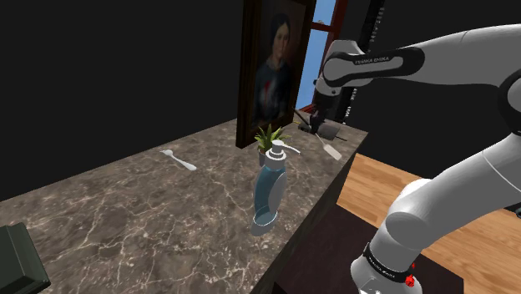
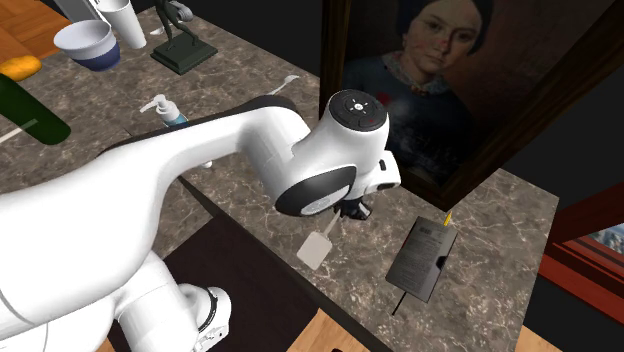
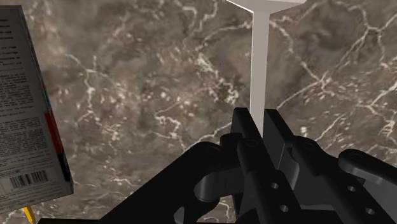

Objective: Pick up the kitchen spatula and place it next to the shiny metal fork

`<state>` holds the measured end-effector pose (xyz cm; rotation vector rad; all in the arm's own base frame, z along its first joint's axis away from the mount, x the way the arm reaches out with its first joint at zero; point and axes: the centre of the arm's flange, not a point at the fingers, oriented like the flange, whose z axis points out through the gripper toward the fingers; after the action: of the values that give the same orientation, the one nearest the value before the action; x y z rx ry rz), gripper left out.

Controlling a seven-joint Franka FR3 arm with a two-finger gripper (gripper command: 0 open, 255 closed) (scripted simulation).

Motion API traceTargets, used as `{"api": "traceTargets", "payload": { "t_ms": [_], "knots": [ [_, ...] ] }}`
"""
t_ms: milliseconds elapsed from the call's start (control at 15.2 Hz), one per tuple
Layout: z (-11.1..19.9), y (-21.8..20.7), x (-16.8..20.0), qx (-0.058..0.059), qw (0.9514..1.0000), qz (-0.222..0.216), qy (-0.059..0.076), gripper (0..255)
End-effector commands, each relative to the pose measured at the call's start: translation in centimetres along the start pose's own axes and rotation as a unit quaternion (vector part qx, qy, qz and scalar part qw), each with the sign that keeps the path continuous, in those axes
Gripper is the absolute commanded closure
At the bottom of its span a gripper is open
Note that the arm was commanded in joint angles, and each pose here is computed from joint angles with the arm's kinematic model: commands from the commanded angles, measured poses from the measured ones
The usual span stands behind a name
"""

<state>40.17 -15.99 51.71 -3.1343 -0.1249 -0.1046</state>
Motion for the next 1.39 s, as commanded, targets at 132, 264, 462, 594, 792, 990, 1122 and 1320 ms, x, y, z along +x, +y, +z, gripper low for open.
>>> {"api": "traceTargets", "payload": {
  "t_ms": [132,264,462,594,792,990,1122,1320],
  "knots": [
    [-1.9,0.0,0.1,0.0,1.0,0.0,0.0,255],
    [-1.8,-2.6,0.7,0.0,1.0,0.0,0.0,255],
    [-1.8,-6.5,1.5,0.0,1.0,0.0,0.0,255],
    [-1.7,-9.1,2.1,0.0,1.0,0.0,0.0,255],
    [-1.7,-13.0,2.9,0.0,1.0,0.0,0.0,255],
    [-1.6,-16.8,3.7,0.0,1.0,0.0,0.0,255],
    [-1.6,-19.4,4.2,0.0,1.0,0.0,0.0,255],
    [-1.6,-23.3,5.0,0.0,1.0,0.0,0.0,255]
  ]
}}
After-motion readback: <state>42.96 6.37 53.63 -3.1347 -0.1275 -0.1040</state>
